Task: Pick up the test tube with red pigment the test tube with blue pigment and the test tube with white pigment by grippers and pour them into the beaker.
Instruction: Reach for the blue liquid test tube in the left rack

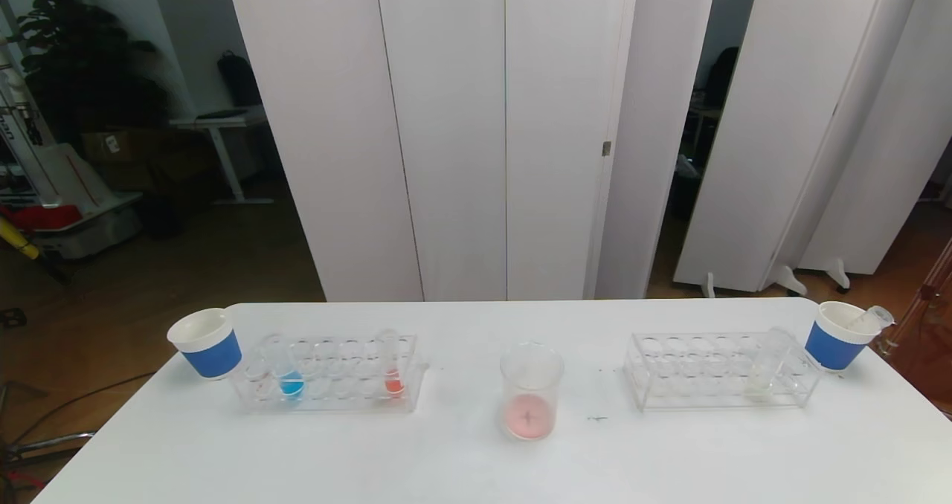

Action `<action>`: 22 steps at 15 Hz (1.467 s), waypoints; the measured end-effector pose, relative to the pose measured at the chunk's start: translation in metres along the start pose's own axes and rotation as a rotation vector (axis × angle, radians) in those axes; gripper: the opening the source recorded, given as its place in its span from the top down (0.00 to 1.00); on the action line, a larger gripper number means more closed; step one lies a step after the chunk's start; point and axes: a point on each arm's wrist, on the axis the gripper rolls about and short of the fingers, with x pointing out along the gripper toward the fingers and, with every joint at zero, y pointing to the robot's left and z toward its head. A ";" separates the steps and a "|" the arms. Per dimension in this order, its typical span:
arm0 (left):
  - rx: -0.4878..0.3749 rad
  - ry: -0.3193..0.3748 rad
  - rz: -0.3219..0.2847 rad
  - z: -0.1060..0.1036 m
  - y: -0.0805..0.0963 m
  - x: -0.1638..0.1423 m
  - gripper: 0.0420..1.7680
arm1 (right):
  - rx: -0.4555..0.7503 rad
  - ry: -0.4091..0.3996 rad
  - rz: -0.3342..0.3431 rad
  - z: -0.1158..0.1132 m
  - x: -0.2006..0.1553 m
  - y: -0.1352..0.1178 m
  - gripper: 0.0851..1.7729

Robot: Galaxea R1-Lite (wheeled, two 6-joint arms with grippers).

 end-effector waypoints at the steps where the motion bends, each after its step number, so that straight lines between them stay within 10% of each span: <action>1: -0.017 0.004 0.000 0.006 0.000 0.010 0.01 | 0.000 0.000 0.000 0.000 0.000 0.000 0.01; 9: -0.047 0.079 -0.014 0.009 -0.003 0.107 0.01 | 0.000 0.000 0.000 0.000 0.000 0.000 0.01; 22: -0.069 0.328 -0.075 -0.096 -0.017 0.187 0.01 | 0.000 0.000 0.001 0.000 0.000 0.000 0.01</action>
